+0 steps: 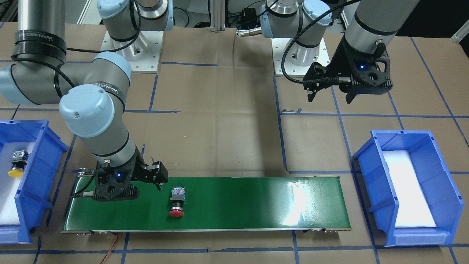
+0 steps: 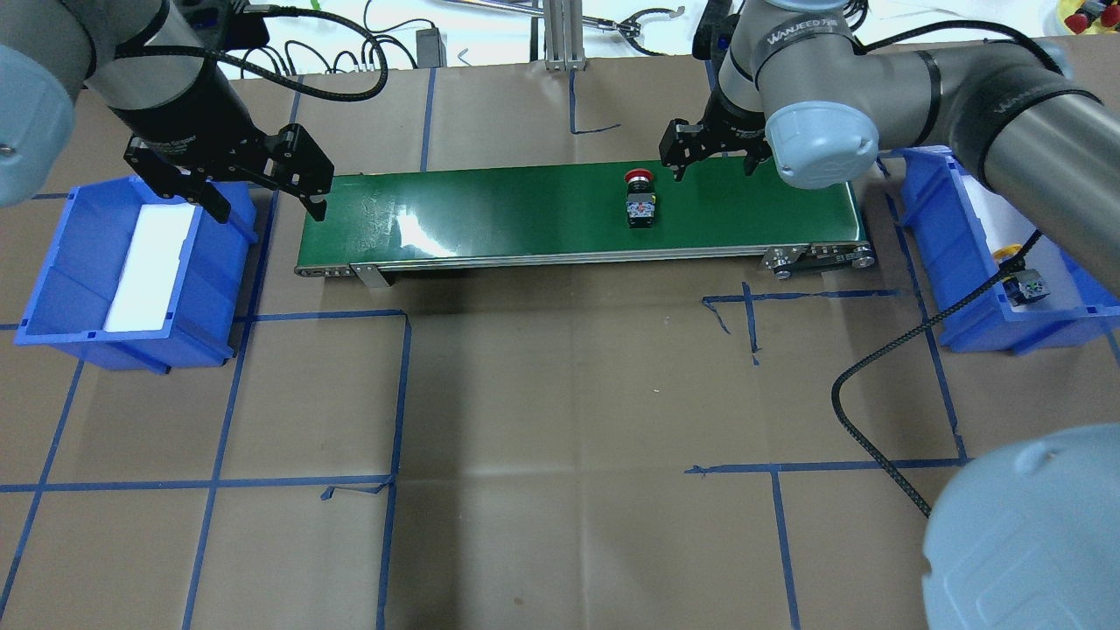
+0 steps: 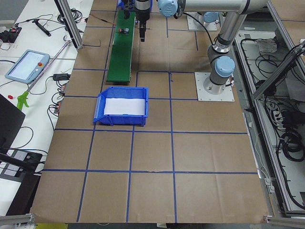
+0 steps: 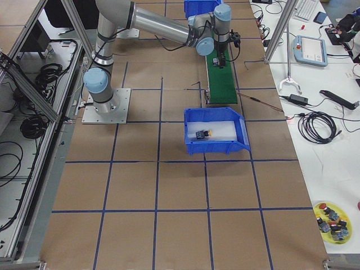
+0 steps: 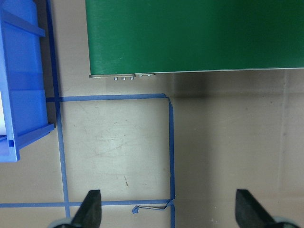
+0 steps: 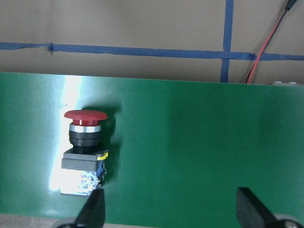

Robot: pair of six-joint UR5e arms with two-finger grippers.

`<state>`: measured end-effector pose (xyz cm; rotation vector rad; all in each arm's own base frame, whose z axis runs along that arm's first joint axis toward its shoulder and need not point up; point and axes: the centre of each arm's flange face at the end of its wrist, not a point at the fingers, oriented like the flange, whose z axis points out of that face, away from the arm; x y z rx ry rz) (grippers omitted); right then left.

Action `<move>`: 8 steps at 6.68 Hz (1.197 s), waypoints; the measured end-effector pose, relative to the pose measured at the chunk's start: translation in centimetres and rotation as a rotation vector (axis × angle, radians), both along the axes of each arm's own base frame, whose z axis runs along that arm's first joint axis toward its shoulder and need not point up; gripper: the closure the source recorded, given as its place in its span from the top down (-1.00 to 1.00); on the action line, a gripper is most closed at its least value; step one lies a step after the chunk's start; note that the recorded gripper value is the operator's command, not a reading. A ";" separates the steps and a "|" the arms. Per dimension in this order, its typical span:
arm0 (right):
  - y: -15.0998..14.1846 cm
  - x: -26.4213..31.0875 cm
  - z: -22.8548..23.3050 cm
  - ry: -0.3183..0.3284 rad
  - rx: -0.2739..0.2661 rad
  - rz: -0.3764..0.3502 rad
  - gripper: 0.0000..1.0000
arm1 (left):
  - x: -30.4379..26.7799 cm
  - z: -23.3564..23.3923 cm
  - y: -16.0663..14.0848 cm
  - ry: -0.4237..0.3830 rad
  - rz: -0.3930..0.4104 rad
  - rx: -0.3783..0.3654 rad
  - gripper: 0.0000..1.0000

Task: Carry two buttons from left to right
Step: 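Close the right gripper on the red button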

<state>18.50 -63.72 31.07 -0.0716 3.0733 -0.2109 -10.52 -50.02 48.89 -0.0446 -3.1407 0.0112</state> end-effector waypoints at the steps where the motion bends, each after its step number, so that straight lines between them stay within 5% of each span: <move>1: -0.5 0.3 -0.6 -0.004 0.007 -0.033 0.92 | 0.0 0.0 0.0 0.000 0.000 0.000 1.00; 4: -1.5 1.9 -2.1 -0.017 0.028 -0.122 0.92 | 0.0 -0.1 -0.1 0.000 0.000 0.000 0.99; 6: -1.5 2.8 -3.7 -0.014 0.055 -0.124 0.70 | 0.0 -0.1 -0.1 0.000 0.000 0.000 0.99; 8: -1.4 2.5 -5.2 -0.001 0.086 -0.125 0.24 | 0.0 -0.1 -0.1 0.000 0.000 0.001 0.99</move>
